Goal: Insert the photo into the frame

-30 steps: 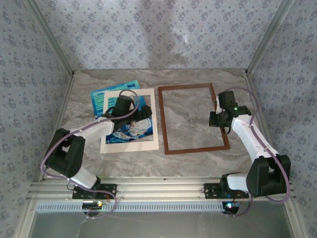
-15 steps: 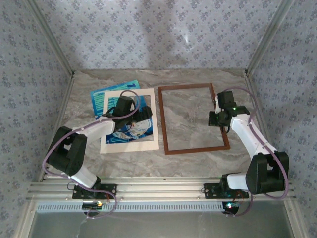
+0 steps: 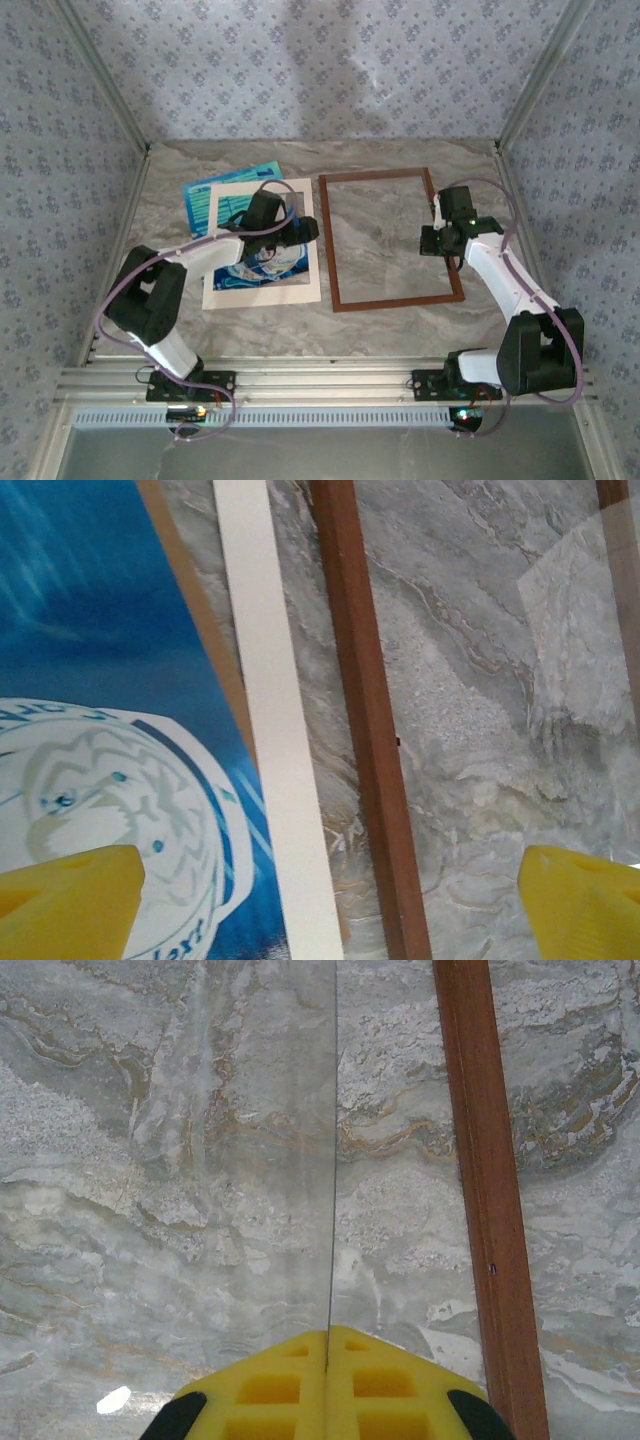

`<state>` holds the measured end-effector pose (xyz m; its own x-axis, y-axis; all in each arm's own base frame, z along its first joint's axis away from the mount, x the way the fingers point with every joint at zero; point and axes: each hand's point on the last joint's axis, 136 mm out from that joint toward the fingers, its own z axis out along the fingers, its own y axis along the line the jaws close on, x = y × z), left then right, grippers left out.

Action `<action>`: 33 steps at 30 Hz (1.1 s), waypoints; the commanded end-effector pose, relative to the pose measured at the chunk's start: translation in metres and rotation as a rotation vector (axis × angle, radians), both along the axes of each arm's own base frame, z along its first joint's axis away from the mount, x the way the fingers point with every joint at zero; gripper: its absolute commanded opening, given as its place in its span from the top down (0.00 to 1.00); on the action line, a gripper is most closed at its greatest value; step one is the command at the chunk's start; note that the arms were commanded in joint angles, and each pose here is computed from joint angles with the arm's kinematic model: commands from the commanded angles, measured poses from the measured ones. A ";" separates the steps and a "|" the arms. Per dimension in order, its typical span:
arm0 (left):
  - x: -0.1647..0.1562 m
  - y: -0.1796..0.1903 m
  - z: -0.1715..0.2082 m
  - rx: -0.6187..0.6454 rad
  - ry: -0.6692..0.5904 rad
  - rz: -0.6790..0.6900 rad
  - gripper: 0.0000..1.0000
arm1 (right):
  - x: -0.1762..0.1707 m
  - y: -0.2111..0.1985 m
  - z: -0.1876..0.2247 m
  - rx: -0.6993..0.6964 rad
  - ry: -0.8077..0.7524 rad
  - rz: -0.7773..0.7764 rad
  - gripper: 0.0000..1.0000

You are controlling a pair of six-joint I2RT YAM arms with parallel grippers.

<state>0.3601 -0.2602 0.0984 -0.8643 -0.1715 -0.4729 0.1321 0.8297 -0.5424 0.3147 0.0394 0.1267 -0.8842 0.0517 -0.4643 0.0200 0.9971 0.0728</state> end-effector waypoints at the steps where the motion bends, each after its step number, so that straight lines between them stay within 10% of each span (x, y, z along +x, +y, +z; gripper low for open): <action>1: -0.005 -0.009 -0.005 0.045 0.024 -0.044 0.06 | -0.004 0.005 0.001 0.010 0.041 0.024 1.00; 25: -0.006 -0.052 -0.029 0.139 0.084 -0.158 0.17 | 0.004 0.023 0.024 0.014 0.130 0.184 1.00; 33: -0.012 -0.064 -0.050 0.252 0.125 -0.207 0.30 | 0.006 0.020 0.006 0.059 0.102 0.132 0.68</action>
